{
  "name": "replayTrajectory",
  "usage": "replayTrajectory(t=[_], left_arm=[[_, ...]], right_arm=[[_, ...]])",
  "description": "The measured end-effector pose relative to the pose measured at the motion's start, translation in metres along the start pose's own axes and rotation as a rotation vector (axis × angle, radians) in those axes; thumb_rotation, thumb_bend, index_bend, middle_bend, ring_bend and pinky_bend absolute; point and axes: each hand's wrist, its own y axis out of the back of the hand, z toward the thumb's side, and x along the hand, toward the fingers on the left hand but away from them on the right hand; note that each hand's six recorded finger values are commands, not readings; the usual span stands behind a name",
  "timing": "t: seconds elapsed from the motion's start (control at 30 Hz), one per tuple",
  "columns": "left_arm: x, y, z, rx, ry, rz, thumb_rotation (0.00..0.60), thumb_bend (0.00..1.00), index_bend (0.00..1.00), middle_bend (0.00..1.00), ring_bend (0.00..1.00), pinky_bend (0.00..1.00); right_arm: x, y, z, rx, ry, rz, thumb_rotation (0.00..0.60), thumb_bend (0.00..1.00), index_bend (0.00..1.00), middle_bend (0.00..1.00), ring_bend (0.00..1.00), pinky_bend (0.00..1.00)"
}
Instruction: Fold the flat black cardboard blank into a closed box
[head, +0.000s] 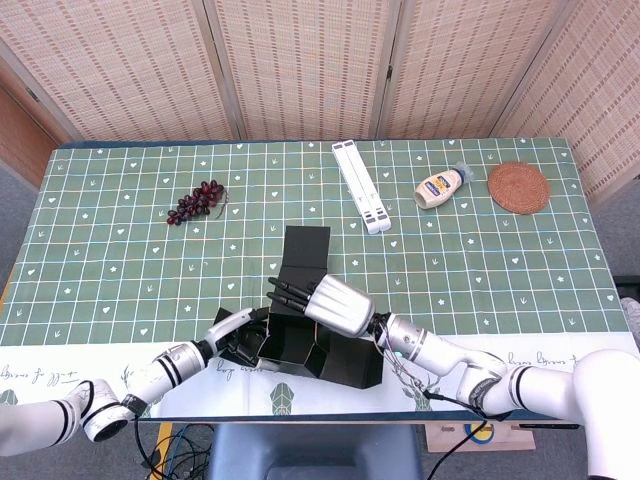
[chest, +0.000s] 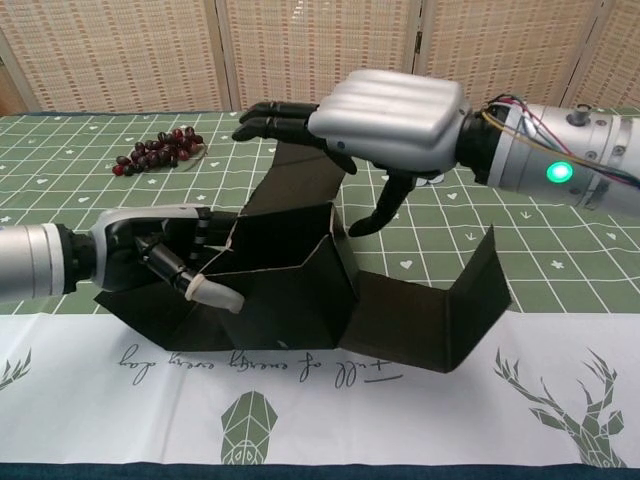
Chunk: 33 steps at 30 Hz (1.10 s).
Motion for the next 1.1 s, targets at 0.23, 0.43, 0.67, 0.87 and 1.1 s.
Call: replayTrajectory(t=[0.23, 0.43, 0.67, 0.87, 1.1], left_arm=[[-0.008, 0.010, 0.001, -0.001, -0.004, 0.026, 0.600, 0.10, 0.25, 0.19, 0.43, 0.56], [-0.017, 0.020, 0.007, -0.009, -0.020, 0.051, 0.600, 0.10, 0.25, 0.19, 0.43, 0.56], [-0.029, 0.037, 0.013, -0.035, -0.036, 0.086, 0.600, 0.10, 0.25, 0.19, 0.43, 0.56], [-0.038, 0.054, 0.018, -0.056, -0.040, 0.115, 0.600, 0.10, 0.25, 0.19, 0.42, 0.56], [-0.045, 0.067, 0.025, -0.091, -0.047, 0.129, 0.600, 0.10, 0.25, 0.19, 0.42, 0.56]], right_arm=[[0.016, 0.024, -0.013, -0.119, -0.043, -0.066, 0.600, 0.13, 0.00, 0.00, 0.60, 0.89], [0.033, 0.042, -0.029, -0.162, -0.085, -0.140, 0.600, 0.16, 0.00, 0.00, 0.60, 0.89], [0.067, 0.051, -0.048, -0.192, -0.131, -0.169, 0.600, 0.17, 0.00, 0.00, 0.60, 0.89], [0.093, 0.048, -0.049, -0.215, -0.138, -0.181, 0.600, 0.17, 0.00, 0.00, 0.60, 0.89], [0.107, 0.035, -0.045, -0.175, -0.159, -0.187, 0.600, 0.14, 0.00, 0.00, 0.60, 0.89]])
